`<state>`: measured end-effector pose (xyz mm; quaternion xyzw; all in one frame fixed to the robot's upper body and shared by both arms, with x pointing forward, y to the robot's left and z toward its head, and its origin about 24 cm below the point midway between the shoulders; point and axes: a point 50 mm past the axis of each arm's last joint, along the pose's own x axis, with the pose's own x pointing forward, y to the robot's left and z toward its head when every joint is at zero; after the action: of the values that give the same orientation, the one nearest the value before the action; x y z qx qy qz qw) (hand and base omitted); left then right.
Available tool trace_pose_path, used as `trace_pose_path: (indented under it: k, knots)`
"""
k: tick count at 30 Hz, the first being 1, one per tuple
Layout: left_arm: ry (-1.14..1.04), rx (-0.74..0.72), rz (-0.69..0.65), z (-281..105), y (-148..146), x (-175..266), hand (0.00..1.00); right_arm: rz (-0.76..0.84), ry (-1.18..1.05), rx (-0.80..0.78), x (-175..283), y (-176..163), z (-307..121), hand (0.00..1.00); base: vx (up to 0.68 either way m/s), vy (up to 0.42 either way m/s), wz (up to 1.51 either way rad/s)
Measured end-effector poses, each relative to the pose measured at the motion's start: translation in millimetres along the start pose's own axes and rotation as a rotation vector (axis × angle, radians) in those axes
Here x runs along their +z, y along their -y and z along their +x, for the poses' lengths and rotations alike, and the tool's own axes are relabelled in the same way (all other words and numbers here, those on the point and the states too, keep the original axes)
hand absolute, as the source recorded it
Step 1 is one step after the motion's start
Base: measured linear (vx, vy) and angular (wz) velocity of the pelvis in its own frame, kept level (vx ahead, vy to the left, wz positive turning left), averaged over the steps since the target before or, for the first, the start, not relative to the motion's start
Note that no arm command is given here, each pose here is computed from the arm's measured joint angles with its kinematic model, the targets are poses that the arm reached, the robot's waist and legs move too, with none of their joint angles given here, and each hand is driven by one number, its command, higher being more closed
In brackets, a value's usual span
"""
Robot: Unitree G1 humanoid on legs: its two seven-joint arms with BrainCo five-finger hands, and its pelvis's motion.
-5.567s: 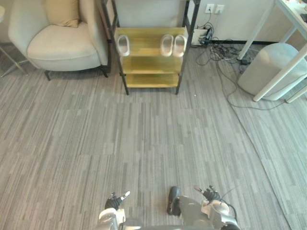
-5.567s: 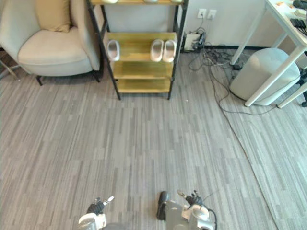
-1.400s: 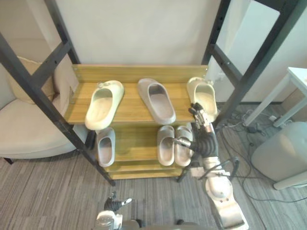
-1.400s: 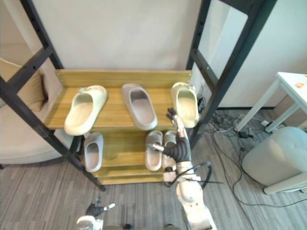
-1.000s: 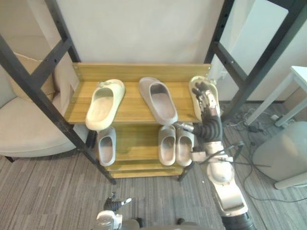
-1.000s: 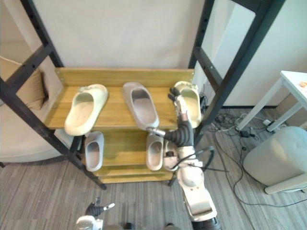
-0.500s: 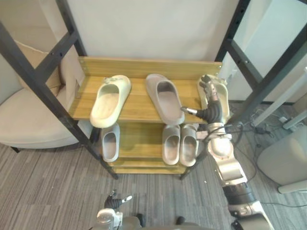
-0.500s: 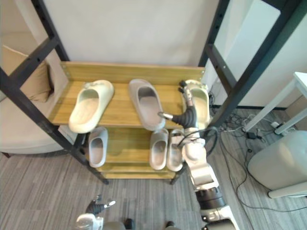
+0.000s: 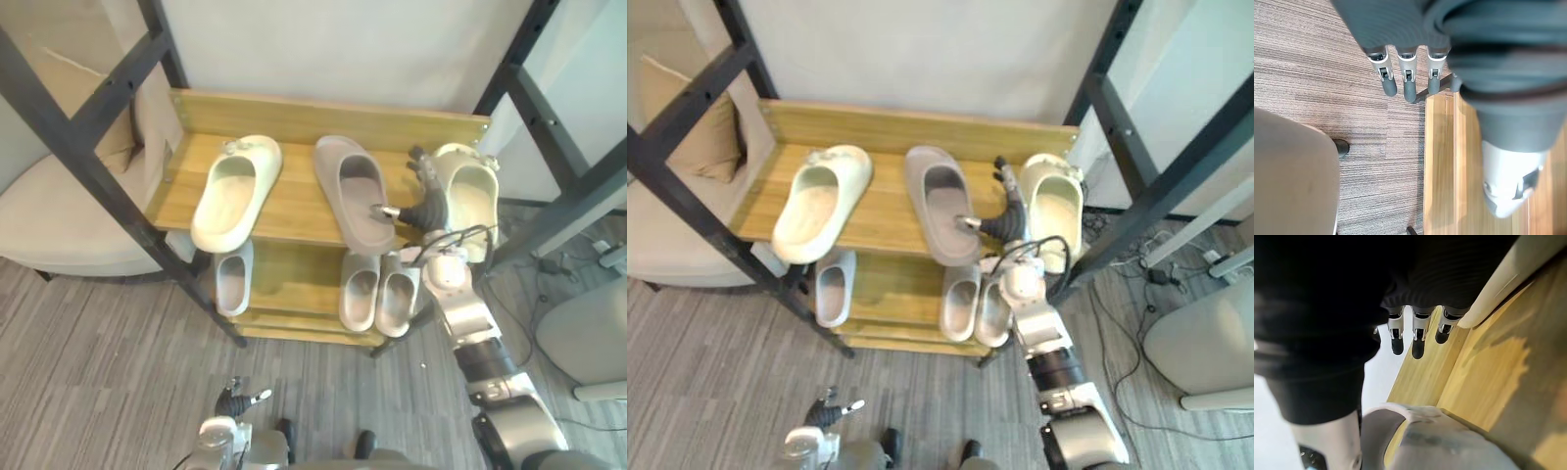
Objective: Organize the slippers on the shoe rack
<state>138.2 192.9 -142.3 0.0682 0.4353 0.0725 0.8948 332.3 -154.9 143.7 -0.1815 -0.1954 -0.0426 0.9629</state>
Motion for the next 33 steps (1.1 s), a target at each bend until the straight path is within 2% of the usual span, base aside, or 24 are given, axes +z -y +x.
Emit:
trace_pose_path:
  k: [14, 28, 29, 33]
  knots:
    - [0.003, 0.0, -0.001, 0, 0, 1, 0.0, 0.018, 0.03, 0.002, 15, -2, 23, 0.0, 0.0, 0.0, 0.0]
    - [0.028, 0.005, -0.031, 1, -2, 7, 0.0, -0.083, 0.013, 0.097, 19, -8, 52, 0.0, 0.0, 0.0, -0.01]
    - [0.036, 0.005, -0.044, 1, -2, 9, 0.0, -0.091, 0.021, 0.104, 24, -10, 58, 1.0, 0.0, 0.0, 0.0]
    - [0.054, 0.003, -0.052, 2, -1, 13, 0.0, -0.129, 0.02, 0.124, 26, -10, 64, 1.0, -0.03, -0.021, 0.03]
